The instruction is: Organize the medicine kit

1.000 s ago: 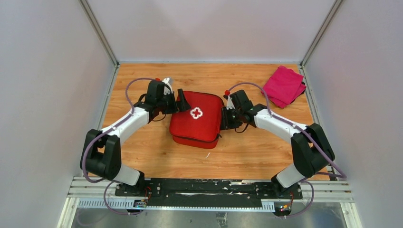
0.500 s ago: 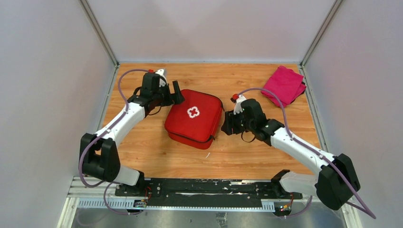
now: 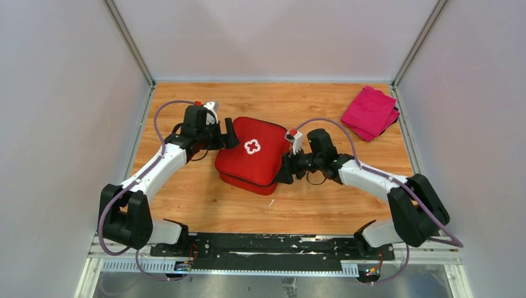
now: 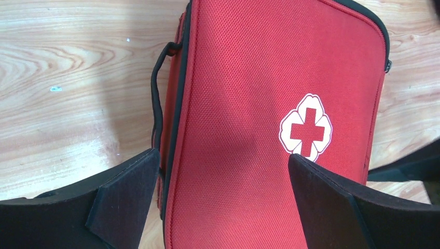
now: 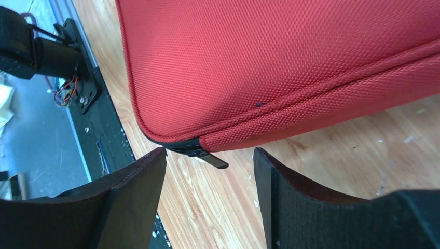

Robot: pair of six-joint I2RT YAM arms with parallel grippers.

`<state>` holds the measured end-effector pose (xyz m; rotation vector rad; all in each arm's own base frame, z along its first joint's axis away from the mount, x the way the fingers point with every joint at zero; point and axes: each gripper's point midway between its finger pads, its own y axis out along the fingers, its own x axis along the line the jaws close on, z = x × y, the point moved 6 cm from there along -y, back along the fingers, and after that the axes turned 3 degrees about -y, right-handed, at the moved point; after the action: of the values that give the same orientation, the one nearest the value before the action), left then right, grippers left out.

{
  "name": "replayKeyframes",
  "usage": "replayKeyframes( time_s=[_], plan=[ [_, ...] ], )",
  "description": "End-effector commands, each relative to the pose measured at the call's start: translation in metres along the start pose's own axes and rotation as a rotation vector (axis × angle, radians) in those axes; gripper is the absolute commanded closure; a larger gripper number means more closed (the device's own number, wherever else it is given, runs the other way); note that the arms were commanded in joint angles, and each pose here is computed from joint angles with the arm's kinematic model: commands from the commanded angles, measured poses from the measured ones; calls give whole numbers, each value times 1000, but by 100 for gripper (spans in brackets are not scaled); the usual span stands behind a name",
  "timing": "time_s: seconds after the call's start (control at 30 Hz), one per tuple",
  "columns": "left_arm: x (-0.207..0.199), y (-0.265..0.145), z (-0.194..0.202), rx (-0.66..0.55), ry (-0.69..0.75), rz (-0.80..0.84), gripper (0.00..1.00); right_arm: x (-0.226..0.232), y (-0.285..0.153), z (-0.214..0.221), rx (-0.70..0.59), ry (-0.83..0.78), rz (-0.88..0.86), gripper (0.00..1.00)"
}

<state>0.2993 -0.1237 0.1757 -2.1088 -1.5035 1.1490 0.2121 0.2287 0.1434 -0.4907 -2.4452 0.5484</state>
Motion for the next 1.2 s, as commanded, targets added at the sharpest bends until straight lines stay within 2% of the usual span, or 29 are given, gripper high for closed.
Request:
replayKeyframes(
  time_s=[0.0, 0.2, 0.33, 0.6, 1.0, 1.17],
  plan=[
    [-4, -12, -3, -20, 33, 20, 0, -2, 11, 2, 23, -10, -156, 32],
    [-3, -13, -1, -13, 35, 18, 0, -1, 17, 9, 54, 10, -241, 33],
    [-3, -12, -1, -9, 35, 21, 0, -1, 16, 7, 40, -1, -235, 39],
    [-3, -10, 0, -1, 31, 21, 1, -1, 17, 4, 47, 10, -247, 63],
    [-3, -9, 2, 11, 26, 23, 1, -2, 11, 2, 47, -4, -184, 92],
    [-2, -8, 3, 11, 25, 23, 1, -5, 6, 1, 43, -29, -121, 99]
  ],
)
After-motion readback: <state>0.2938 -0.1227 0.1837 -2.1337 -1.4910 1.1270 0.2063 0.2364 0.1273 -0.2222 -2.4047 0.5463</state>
